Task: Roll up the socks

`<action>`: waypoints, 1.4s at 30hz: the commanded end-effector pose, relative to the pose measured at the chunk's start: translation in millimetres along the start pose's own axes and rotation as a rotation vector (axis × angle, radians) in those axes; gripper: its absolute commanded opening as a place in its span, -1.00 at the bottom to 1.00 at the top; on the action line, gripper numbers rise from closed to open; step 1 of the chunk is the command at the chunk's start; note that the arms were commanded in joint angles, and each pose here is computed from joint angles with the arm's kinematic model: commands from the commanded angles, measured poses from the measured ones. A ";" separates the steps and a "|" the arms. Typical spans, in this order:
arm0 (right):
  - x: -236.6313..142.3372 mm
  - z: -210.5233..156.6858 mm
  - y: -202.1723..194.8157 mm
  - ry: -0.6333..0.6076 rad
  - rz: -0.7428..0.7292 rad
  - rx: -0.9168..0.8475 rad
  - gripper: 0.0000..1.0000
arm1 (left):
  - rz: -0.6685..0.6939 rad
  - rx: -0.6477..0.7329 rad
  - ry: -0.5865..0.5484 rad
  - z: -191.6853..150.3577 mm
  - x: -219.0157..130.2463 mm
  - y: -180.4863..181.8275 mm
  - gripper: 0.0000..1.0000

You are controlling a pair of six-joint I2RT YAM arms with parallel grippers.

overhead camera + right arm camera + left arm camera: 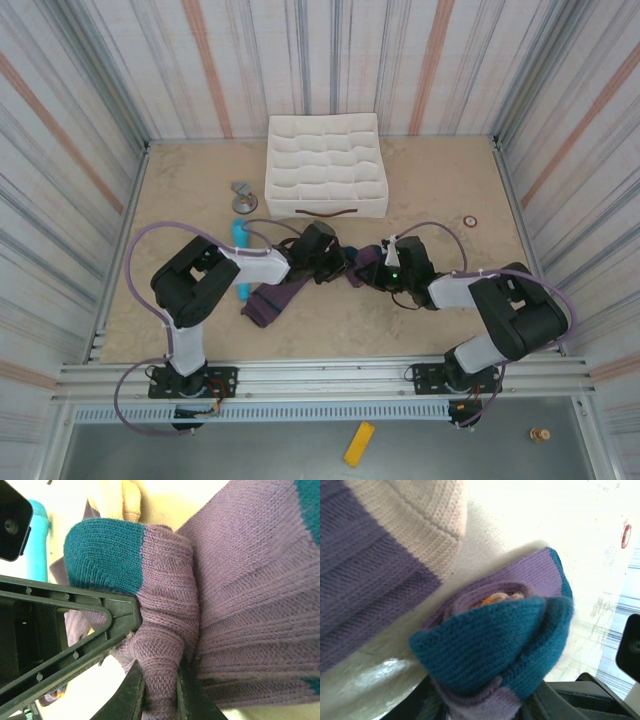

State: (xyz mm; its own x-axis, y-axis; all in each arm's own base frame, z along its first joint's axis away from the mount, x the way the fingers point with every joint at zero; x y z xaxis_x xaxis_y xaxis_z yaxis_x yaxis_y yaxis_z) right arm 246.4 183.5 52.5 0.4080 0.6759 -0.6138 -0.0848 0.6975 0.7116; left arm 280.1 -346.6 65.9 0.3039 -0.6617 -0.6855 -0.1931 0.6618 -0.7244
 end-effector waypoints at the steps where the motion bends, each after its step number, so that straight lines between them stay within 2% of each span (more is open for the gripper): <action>1: -17.9 -68.2 -71.6 0.229 -0.334 0.166 -0.94 | 0.206 -0.036 -0.034 9.0 2.4 44.1 -0.50; 4: -18.3 -60.5 -61.8 0.223 -0.304 0.121 -0.81 | 0.229 -0.025 -0.017 8.1 1.1 42.9 -0.76; 8: -24.2 -48.5 -46.7 0.186 -0.276 0.061 -0.57 | 0.250 -0.004 0.015 6.6 -1.1 36.6 -0.93; 13: -42.6 -34.0 -23.1 0.111 -0.289 -0.078 -0.08 | 0.298 0.012 0.056 4.6 -8.9 30.2 -0.97; 15: -50.5 -29.9 -12.1 0.083 -0.298 -0.151 0.18 | 0.314 0.012 0.080 3.6 -11.1 27.7 -0.97; 21: -70.4 -19.9 24.9 -0.024 -0.356 -0.424 0.49 | 0.328 0.006 0.131 0.4 -14.4 20.9 -0.97; 25: -70.0 -21.2 45.8 -0.092 -0.365 -0.604 0.57 | 0.327 0.000 0.170 -2.2 -11.0 20.9 -0.97; 32: -47.0 -28.1 61.1 -0.156 -0.379 -0.828 0.57 | 0.318 -0.004 0.224 -7.4 -2.9 22.9 -0.96; 42: -12.0 -21.9 48.1 -0.207 -0.508 -0.922 0.54 | 0.334 0.001 0.264 -10.8 -0.7 26.1 -0.95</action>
State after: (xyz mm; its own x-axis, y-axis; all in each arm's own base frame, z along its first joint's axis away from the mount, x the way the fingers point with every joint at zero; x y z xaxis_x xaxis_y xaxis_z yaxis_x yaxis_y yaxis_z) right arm 207.9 214.3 85.4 0.6570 0.3087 -0.6878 -0.5150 0.8500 -0.1104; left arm 280.2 -349.0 75.5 0.0716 -0.5715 -0.8174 -0.2088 0.7928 -0.5726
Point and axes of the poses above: each hand's point on the last joint's axis, 136 mm out from that joint toward the fingers, its own x axis out along the fingers, its own y axis along the line the jaws close on, z = x × y, the point moved 4 cm from there along -x, back along the fingers, and after that the axes turned 2 degrees about -x, right-handed, at the moved point
